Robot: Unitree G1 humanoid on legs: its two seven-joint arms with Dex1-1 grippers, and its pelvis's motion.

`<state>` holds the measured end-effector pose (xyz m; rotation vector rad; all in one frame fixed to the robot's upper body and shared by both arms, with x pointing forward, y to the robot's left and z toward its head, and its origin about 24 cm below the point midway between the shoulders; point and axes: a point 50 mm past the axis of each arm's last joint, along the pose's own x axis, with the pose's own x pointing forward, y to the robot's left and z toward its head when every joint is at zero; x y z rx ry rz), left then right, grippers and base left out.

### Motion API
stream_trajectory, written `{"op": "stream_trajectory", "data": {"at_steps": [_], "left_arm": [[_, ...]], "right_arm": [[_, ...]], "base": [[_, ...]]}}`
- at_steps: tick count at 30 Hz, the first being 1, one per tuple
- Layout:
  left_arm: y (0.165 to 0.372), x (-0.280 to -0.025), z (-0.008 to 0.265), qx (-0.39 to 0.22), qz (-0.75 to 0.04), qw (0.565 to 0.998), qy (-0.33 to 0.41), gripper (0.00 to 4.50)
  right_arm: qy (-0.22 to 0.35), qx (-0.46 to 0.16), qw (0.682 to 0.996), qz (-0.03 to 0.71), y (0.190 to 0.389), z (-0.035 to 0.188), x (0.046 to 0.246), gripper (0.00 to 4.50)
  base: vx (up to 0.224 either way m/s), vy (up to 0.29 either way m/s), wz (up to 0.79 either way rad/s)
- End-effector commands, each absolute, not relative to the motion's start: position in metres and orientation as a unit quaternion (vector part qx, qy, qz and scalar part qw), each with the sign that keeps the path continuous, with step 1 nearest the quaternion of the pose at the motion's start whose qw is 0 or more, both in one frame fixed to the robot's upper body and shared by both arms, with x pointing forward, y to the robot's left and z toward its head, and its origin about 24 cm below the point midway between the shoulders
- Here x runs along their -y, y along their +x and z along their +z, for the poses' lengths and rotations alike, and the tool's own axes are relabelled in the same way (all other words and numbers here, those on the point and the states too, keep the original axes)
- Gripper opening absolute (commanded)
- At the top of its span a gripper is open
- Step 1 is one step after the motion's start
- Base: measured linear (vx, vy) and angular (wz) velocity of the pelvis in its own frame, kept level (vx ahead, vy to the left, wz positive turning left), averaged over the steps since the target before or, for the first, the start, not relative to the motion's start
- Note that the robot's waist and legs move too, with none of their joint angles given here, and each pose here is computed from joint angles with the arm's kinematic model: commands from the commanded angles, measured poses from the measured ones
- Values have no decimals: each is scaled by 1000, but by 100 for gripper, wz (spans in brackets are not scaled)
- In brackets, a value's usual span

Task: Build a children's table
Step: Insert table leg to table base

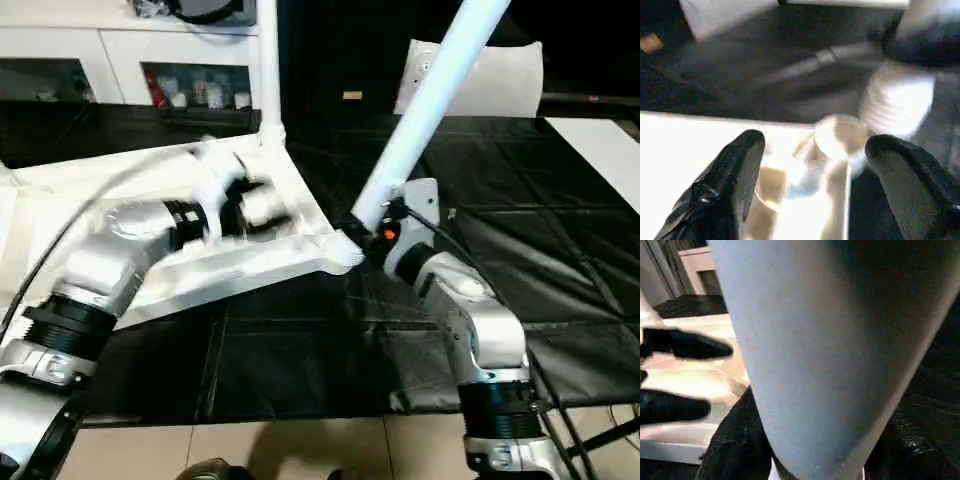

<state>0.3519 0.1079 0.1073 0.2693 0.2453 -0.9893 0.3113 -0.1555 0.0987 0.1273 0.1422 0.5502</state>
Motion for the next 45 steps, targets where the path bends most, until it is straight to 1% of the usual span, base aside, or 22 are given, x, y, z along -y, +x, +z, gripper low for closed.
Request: {"op": "stream_trajectory", "data": {"at_steps": [1,3,5,6,8,17,23,24,25,26,28,29,30,31,35,39,41,42,43,45], "left_arm": [[355,-105,103,-138,-484,854,136,382],[356,-105,96,-160,-485,849,134,382],[357,-105,92,-169,-483,849,131,382],[358,-106,89,-177,-480,849,132,353],[359,-107,85,-186,-478,848,130,353],[358,-111,67,-220,-479,838,140,267],[358,-107,67,-222,-496,832,111,217],[358,-107,67,-223,-498,830,114,195],[358,-107,66,-223,-499,829,117,187],[358,-107,65,-225,-499,828,121,187],[359,-107,63,-227,-492,829,137,165],[359,-107,62,-228,-489,830,141,165],[359,-107,62,-228,-488,830,143,152],[359,-107,62,-228,-488,830,143,152],[359,-106,59,-230,-490,826,159,122],[357,-105,58,-237,-500,815,168,88],[356,-105,56,-245,-506,807,181,79],[356,-105,56,-249,-507,803,187,70],[356,-105,55,-250,-507,803,188,52],[355,-106,54,-258,-510,795,202,44]], "right_arm": [[53,-55,961,265,311,106,161,192],[51,-56,961,265,311,106,163,192],[50,-57,961,265,311,106,163,192],[48,-58,961,264,311,106,163,192],[47,-59,961,264,311,106,164,192],[46,-67,961,266,310,103,165,192],[42,-73,960,267,311,102,165,192],[41,-74,960,267,311,101,165,192],[41,-75,960,267,311,101,165,192],[40,-76,960,267,311,100,165,192],[40,-76,960,267,312,100,164,192],[39,-76,960,268,312,100,164,192],[39,-76,960,268,312,100,164,192],[39,-76,960,268,312,100,164,192],[38,-77,959,270,312,100,164,192],[36,-78,959,272,312,100,164,192],[35,-79,958,273,311,100,164,192],[35,-79,958,273,311,100,164,192],[35,-79,958,273,311,100,164,192],[34,-80,957,275,311,100,163,192]], "base": [[0,0,0],[0,0,0],[0,0,0],[0,0,0],[0,0,0],[0,0,0],[0,0,0],[0,0,0],[0,0,0],[0,0,0],[0,0,0],[0,0,0],[0,0,0],[0,0,0],[0,0,0],[0,0,0],[0,0,0],[0,0,0],[0,0,0],[0,0,0]]}}
